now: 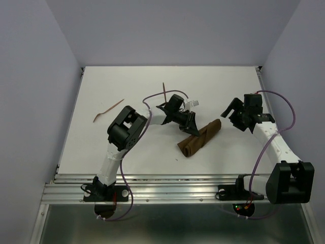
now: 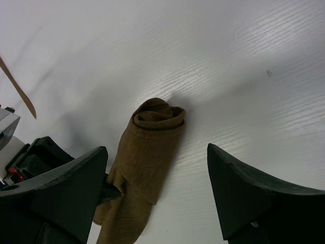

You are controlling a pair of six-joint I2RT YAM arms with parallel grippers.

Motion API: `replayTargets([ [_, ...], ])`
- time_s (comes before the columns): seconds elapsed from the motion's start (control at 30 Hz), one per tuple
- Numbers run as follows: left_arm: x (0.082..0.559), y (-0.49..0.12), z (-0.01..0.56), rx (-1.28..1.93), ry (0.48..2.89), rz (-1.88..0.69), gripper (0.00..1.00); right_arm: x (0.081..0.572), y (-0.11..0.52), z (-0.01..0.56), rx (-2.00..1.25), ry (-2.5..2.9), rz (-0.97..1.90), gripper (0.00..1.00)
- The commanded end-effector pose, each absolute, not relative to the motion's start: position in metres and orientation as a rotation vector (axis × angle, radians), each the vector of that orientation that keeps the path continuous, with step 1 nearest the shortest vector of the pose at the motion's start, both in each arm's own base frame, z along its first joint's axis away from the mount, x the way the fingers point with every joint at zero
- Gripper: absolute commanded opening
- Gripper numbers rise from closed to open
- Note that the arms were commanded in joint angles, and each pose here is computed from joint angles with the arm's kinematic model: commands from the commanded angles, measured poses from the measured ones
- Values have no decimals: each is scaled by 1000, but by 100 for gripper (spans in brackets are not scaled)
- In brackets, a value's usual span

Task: Fold the napkin into a case and place the utensils inside
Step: Turn over the smaller rectangle-folded napkin at the center of the board, then smooth out the smaller rectangle-folded napkin at the center of the board.

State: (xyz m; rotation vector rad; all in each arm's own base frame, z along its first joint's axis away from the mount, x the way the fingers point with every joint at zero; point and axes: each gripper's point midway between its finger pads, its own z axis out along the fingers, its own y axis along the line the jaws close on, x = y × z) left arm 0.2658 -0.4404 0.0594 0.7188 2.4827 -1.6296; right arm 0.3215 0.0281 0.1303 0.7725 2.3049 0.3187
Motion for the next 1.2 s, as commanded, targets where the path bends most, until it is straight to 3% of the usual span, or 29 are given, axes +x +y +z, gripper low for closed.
replayTargets([
  [0.0,273,-433,62,714,2456,-1650,35,328,30,134,733,2291,348,84],
  [0.27,289,-417,61,659,2476,-1565,43,328,35,131,702,2316,374,84],
  [0.37,299,-407,67,646,2505,-1452,50,327,39,128,686,2336,392,84],
  [0.5,317,-391,84,620,2502,-1278,50,325,49,124,653,2356,442,81],
  [0.53,319,-388,87,611,2501,-1251,50,325,56,124,631,2360,459,77],
  [0.67,321,-372,96,593,2502,-1124,49,321,85,118,552,2401,520,47],
  [0.73,316,-368,105,591,2487,-1121,44,319,105,111,502,2438,536,30],
  [0.83,296,-366,107,592,2491,-1138,30,322,120,104,484,2462,555,19],
  [0.97,266,-369,107,614,2497,-1187,17,330,123,99,481,2462,543,18],
  [1.17,244,-367,77,627,2566,-1192,16,348,108,69,524,2522,369,21],
])
